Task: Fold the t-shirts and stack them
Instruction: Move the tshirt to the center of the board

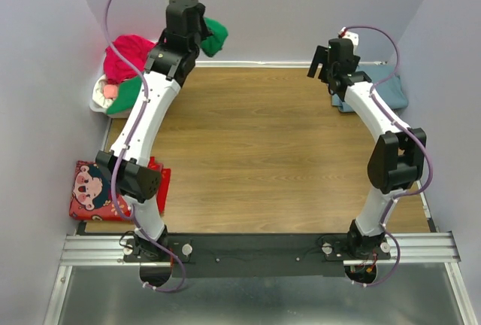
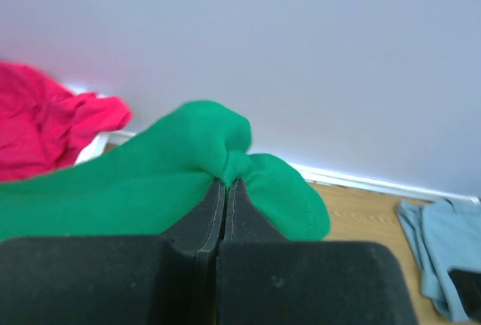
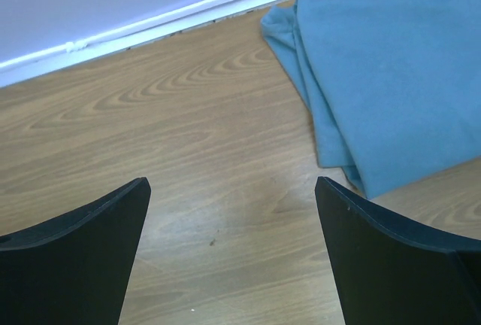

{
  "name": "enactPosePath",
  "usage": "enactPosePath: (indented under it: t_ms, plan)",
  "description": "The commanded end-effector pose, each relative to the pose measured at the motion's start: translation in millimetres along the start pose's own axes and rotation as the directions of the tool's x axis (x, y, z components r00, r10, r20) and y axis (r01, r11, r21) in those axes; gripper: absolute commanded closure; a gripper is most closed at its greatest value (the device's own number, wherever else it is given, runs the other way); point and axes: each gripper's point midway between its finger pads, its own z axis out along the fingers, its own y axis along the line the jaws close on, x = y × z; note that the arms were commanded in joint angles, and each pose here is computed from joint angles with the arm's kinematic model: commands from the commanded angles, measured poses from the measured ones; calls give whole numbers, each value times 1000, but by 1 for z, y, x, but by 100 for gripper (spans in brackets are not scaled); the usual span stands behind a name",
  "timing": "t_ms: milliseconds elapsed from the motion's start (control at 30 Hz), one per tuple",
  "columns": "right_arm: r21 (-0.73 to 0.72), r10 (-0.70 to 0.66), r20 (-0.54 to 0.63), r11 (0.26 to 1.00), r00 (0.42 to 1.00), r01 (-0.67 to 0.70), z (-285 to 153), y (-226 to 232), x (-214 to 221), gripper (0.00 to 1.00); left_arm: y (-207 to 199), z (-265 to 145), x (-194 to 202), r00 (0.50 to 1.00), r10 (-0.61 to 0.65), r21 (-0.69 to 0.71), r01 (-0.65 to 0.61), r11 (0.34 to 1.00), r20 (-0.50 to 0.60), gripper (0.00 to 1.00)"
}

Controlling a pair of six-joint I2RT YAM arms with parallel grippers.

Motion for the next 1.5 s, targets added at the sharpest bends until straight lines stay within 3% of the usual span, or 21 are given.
enactPosePath:
  t_ms: [0, 367, 567, 667, 833, 900, 933, 1000, 1167, 1333, 1467]
  plan:
    - [80, 48, 13, 996, 999, -49, 4, -25, -16, 0, -44, -39, -34, 990, 75, 100, -87, 991, 118, 100]
    - [178, 132, 23, 975, 991, -134, 0, -61, -19, 0, -162, -96, -11, 974, 161, 393, -212, 895, 160, 100]
    - [207, 138, 29, 968, 990, -141, -3, -71, -18, 0, -226, -122, 39, 950, 268, 516, -311, 798, 158, 100]
    - [213, 152, 34, 965, 988, -156, -4, -78, -21, 0, -238, -127, 59, 942, 302, 513, -334, 791, 148, 100]
    - [212, 158, 19, 964, 987, -159, -2, -81, -15, 0, -213, -115, 65, 945, 303, 371, -326, 869, 120, 100]
    - [193, 157, 1, 969, 988, -155, 0, -78, -10, 0, -190, -122, 32, 960, 224, 269, -264, 926, 170, 100]
    - [182, 157, -9, 971, 987, -153, 1, -76, -8, 0, -180, -119, 42, 956, 244, 241, -279, 930, 166, 100]
    - [120, 146, -48, 983, 988, -140, 4, -65, 0, 0, -170, -134, 4, 955, 155, 230, -215, 949, 255, 100]
    - [-144, 93, -183, 982, 979, -120, 6, -17, 24, 0, -178, -143, -13, 940, 157, 279, -245, 928, 302, 100]
    - [-253, 77, -320, 954, 944, -163, -3, 1, 67, 2, -179, -138, -3, 939, 185, 256, -262, 930, 289, 100]
    - [-357, -17, -426, 922, 905, -151, -18, 31, 110, 7, -175, -129, 12, 935, 235, 217, -295, 930, 266, 100]
